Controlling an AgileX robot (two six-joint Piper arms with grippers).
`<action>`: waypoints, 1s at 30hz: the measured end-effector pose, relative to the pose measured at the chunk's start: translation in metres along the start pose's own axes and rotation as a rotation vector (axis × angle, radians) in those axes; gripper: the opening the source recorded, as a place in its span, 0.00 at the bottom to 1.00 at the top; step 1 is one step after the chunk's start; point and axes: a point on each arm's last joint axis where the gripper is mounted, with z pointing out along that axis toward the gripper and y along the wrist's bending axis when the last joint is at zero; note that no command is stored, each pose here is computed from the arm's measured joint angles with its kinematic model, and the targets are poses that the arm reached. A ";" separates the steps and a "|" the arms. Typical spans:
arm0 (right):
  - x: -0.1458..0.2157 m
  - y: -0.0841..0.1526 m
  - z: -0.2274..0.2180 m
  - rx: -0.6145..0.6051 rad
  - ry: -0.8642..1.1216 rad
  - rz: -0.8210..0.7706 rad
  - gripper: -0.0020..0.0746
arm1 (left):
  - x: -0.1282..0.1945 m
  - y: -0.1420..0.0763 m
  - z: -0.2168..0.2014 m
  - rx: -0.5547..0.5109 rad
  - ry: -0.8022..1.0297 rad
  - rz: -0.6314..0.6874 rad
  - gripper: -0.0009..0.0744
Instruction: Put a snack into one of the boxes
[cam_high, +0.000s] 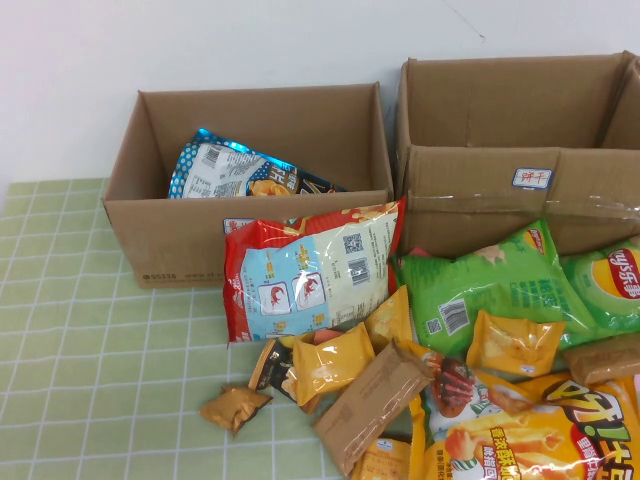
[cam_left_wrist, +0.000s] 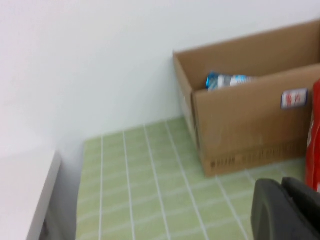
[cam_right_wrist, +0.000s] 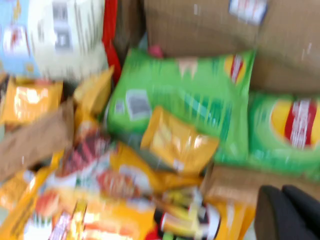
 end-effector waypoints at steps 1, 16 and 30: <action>0.010 0.002 -0.004 0.004 -0.015 0.010 0.03 | 0.002 -0.001 0.002 0.005 -0.021 0.001 0.01; 0.107 0.017 -0.017 -0.010 -0.012 0.042 0.03 | 0.010 -0.004 0.007 0.019 -0.072 0.009 0.01; 0.113 0.018 -0.014 -0.018 0.012 0.050 0.03 | 0.012 -0.004 0.007 0.020 -0.073 0.007 0.01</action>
